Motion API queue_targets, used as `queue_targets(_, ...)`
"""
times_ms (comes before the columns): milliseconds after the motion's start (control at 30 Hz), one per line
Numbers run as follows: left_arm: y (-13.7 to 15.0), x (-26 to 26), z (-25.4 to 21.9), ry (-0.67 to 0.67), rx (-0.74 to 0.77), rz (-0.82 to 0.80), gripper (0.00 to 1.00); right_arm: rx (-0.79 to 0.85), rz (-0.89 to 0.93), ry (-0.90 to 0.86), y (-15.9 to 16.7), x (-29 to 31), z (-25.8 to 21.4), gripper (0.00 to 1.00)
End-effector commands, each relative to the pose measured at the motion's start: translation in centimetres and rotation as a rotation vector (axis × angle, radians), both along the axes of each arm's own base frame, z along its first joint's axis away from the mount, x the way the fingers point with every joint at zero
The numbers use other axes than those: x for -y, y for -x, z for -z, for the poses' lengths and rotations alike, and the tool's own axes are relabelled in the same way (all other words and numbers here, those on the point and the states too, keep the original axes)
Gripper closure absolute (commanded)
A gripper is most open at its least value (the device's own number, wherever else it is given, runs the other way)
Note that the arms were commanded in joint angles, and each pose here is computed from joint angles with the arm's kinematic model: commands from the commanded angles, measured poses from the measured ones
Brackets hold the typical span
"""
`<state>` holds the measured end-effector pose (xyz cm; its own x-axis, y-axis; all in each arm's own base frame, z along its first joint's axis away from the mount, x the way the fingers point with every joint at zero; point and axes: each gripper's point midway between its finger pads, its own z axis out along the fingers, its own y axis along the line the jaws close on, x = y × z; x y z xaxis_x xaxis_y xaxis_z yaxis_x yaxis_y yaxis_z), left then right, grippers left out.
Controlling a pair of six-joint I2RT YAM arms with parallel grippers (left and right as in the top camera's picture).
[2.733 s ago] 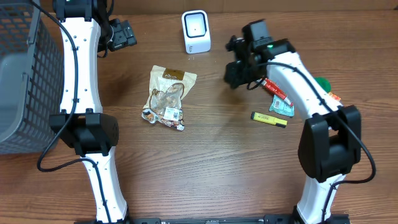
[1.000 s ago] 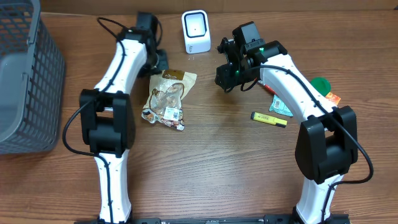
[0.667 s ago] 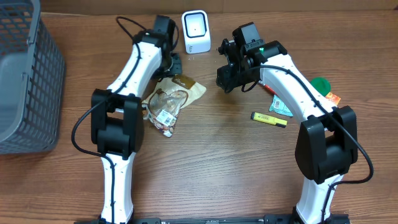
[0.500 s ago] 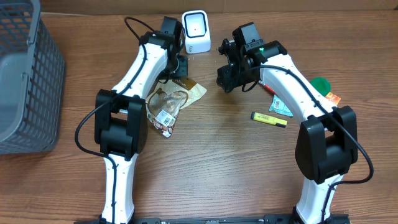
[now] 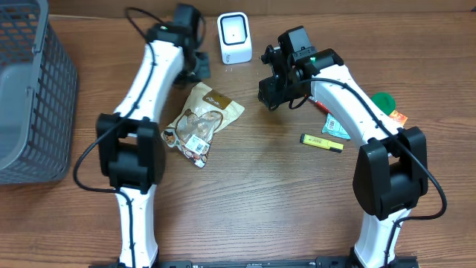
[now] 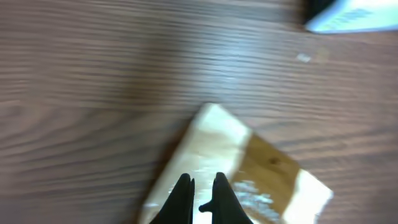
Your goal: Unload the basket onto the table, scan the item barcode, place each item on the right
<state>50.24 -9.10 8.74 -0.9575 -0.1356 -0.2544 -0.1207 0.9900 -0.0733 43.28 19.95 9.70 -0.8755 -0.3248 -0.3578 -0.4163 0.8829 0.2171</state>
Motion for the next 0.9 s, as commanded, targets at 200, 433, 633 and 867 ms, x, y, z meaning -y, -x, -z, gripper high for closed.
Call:
queue_targets(200,1.9,-4.2,2.4,-0.084,-0.099,-0.096,0.96,0.035,0.004,-0.005,-0.3,0.1,-1.6,0.32)
queue_targets(433,4.3,-0.5,5.9,0.000,-0.185,-0.014,0.96,0.027,0.005,-0.002,-0.2,0.2,-1.5,0.27)
queue_targets(633,6.2,4.8,7.6,0.089,-0.214,0.107,0.96,0.023,0.030,0.068,-0.1,1.5,-1.1,0.27)
queue_targets(867,7.1,9.8,7.1,0.127,-0.193,0.246,0.96,-0.005,0.064,0.095,0.1,3.1,-0.7,0.26)
